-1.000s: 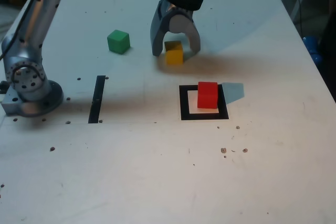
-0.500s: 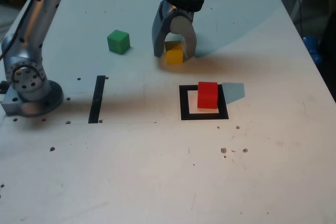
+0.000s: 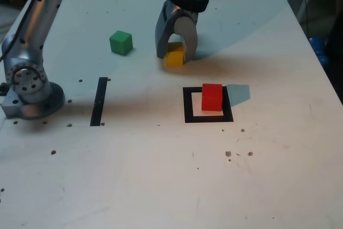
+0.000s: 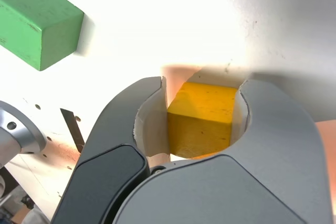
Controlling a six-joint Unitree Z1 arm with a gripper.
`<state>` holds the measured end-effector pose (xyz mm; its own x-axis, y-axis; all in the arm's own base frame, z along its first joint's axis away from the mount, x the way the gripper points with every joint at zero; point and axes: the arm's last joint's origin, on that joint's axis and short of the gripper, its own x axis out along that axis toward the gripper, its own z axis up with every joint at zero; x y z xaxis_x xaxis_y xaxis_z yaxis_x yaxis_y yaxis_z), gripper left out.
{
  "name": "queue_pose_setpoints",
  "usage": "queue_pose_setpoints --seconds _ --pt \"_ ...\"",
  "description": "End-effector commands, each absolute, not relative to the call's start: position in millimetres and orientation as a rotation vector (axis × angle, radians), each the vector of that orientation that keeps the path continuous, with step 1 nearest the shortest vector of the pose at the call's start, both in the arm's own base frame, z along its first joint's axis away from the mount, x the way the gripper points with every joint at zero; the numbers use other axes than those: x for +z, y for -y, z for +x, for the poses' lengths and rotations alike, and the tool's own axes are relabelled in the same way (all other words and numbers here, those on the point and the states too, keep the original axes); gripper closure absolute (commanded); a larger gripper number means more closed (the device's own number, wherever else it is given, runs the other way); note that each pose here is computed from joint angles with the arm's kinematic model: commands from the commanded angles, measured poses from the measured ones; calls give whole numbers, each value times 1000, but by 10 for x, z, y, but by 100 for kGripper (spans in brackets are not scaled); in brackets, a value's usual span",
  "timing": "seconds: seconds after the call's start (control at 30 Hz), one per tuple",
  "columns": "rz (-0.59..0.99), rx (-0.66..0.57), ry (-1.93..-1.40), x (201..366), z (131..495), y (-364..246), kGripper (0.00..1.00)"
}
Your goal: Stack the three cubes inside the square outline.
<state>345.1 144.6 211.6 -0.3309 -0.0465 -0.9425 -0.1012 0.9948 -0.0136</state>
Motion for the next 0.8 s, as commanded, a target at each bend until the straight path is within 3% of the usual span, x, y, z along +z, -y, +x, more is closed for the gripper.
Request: queue_pose_setpoints --seconds 0.0,0.43,0.77 --pt "-81 56 -1890 2242 3463 -1375 67" --pt "60 17 -1858 2760 3721 -639 67" --pt "100 -35 -1820 2860 3885 -85 67"
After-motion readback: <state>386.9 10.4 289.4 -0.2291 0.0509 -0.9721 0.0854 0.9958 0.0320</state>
